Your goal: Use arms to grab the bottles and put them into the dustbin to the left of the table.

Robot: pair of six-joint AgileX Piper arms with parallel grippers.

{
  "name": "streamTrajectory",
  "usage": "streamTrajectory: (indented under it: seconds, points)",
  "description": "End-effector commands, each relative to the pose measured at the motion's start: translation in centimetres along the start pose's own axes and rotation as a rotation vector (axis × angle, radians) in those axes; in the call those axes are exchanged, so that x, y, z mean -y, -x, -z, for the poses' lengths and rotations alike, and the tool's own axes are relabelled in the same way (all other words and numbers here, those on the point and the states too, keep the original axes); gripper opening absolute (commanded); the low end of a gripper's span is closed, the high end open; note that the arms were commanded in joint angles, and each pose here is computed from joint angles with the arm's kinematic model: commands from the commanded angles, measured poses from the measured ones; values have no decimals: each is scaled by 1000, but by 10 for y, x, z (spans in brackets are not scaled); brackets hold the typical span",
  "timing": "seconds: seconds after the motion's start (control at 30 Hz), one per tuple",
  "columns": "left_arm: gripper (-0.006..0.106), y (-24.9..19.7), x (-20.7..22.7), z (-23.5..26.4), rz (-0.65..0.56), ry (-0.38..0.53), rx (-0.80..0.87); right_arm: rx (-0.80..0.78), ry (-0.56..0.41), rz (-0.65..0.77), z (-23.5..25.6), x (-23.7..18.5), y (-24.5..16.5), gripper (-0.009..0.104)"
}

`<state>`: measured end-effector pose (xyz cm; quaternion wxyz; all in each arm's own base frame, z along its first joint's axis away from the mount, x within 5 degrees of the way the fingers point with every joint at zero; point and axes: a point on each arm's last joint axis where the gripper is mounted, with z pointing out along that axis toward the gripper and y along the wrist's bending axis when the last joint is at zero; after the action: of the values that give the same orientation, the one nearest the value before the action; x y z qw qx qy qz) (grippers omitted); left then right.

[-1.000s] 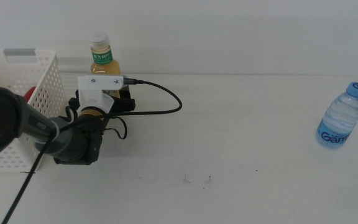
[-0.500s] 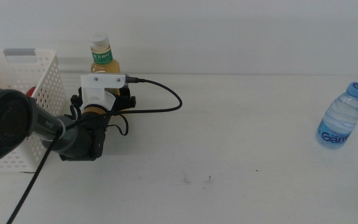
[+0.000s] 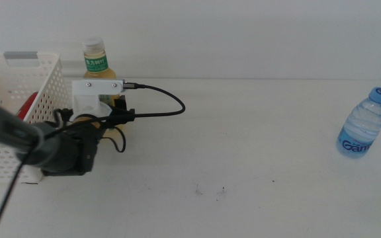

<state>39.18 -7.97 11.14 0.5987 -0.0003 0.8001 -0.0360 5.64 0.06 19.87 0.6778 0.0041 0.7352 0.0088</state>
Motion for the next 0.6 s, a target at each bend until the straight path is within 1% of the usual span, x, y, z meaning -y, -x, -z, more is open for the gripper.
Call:
streamTrajectory:
  seconds: [0.0,0.03,0.13,0.2,0.33,0.4,0.47,0.57]
  points:
    - [39,35,3,20,-33,-34,104,11,-5,9,0,0,0,91]
    - [39,43,4,28,-47,-46,92,11,-5,9,0,0,0,91]
    - [39,64,7,47,-92,-82,-24,11,-5,9,0,0,0,91]
    - [39,80,8,63,-114,-105,-69,11,-5,9,0,0,0,91]
    - [39,110,9,92,-109,-130,-104,11,-5,9,0,0,0,91]
    - [39,124,6,106,-96,-137,-155,11,-5,9,0,0,0,91]
    - [39,137,5,116,-94,-147,-233,11,-5,9,0,0,0,91]
    - [39,157,-1,125,-101,-153,-395,11,-5,9,0,0,0,91]
